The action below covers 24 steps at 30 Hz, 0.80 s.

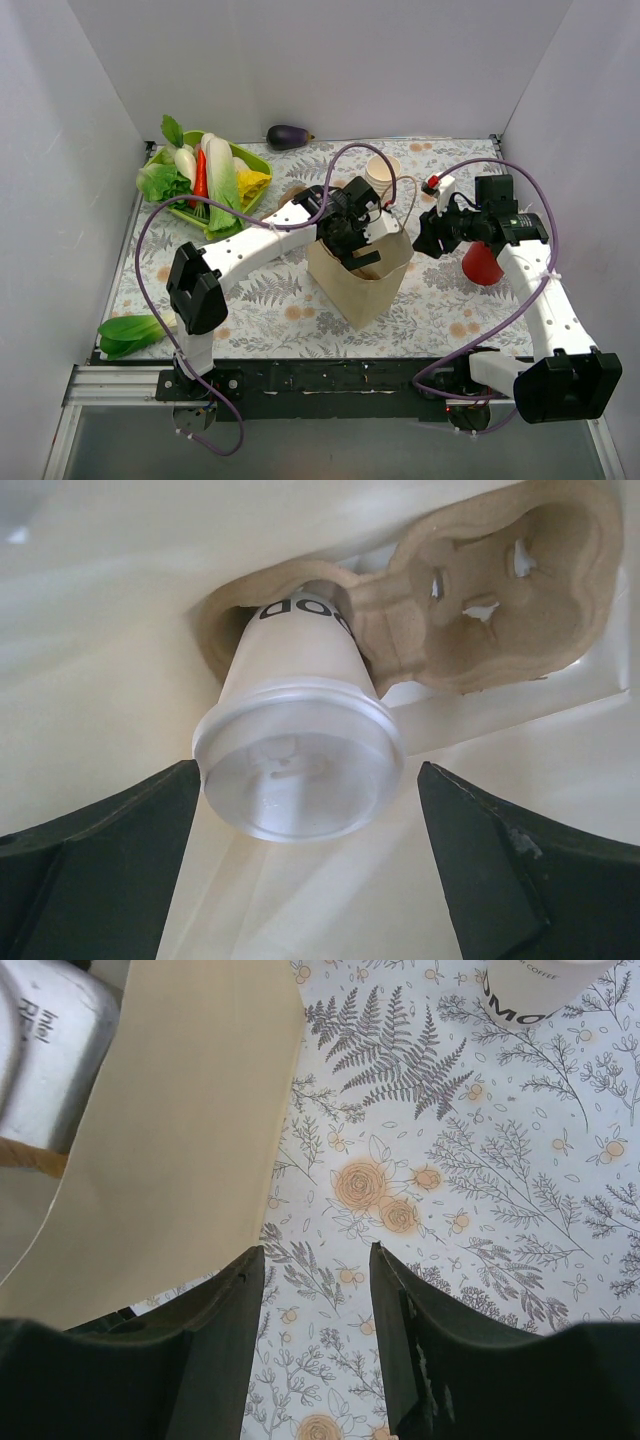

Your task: Pack the takeout coffee

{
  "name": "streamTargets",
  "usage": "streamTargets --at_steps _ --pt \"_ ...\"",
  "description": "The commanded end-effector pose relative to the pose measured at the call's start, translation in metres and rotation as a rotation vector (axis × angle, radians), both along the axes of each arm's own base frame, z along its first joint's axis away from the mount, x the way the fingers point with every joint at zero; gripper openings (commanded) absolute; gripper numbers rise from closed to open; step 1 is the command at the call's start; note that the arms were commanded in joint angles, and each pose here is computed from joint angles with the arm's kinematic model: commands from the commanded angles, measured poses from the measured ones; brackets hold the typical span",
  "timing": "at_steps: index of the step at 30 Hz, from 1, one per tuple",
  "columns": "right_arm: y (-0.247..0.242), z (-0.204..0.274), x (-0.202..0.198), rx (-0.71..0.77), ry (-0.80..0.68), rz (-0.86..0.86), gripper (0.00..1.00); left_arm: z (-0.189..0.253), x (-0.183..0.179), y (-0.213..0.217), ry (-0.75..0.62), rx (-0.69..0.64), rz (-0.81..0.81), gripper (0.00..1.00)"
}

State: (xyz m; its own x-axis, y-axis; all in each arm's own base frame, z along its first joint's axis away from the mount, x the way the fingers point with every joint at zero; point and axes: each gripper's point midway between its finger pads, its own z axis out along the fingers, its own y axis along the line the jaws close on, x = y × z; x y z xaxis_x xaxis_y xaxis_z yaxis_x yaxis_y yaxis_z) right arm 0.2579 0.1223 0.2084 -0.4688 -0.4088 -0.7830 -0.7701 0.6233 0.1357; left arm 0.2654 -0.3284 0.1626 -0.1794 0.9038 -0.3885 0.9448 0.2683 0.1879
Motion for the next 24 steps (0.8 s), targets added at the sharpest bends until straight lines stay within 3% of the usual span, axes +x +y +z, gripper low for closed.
streamTargets --at_steps 1,14,24 --pt "0.000 0.011 0.012 0.014 -0.041 -0.014 0.55 0.019 -0.002 -0.007 0.001 -0.050 0.007 0.93" --pt "-0.004 0.018 0.018 0.003 -0.051 -0.038 0.55 0.062 -0.011 -0.029 0.024 -0.227 0.016 0.95" --pt "-0.006 0.023 0.018 -0.005 -0.048 -0.046 0.55 0.125 -0.008 -0.041 -0.080 -0.426 0.004 0.98"
